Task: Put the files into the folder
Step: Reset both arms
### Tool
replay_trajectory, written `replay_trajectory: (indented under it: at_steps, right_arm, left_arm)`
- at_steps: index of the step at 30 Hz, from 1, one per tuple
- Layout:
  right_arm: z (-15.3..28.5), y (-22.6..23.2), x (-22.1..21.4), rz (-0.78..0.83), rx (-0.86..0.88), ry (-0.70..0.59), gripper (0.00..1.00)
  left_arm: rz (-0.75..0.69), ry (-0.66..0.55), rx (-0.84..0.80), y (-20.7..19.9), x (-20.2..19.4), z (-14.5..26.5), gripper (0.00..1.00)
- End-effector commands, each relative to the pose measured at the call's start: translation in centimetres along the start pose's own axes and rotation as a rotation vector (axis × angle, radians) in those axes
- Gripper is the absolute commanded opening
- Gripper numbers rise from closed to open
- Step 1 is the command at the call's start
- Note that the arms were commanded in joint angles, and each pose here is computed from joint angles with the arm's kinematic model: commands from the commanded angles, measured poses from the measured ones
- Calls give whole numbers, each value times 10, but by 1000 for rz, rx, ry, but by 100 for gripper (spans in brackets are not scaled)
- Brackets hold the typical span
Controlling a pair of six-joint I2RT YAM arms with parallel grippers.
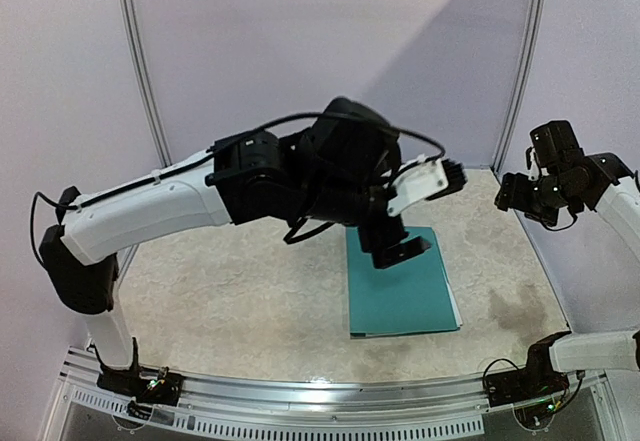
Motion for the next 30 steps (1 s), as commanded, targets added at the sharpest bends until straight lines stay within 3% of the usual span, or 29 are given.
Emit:
replay_trajectory:
  at_steps: [1,6,11,16,20,24,30]
  right_arm:
    - [-5,20,-15,88,205,53,87]
    - [-7,23,-25,101,312,-5,89]
    - [-17,22,-39,95,389,-55,90]
    - [-31,6,-43,44,314,-139,92]
    - [-41,-4,-48,16,281,-180,92]
    - [-45,-11,-53,7,276,-224,92]
    - [-52,-16,-63,12,309,-269,92]
  left_arm:
    - [81,305,84,21,-125,-16,100]
    - [290,452,289,83,-239,36,100]
    - [500,465,587,136,-329,145,100]
    - [628,522,758,124,-398,218,99]
    - [752,574,831,104,-447,250,100]
    - [837,583,877,91,-478,263,100]
    - [843,584,869,88,-484,260,100]
Point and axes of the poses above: each gripper's point midway between its finger pads, its own z axis back along the fingers, its own y axis along the line the jaws close on, x = y × z, the point moved 5 cm from there along z, back along the fingers, and after that the axes turned 5 degrees about -z, right-handed, at the moved point
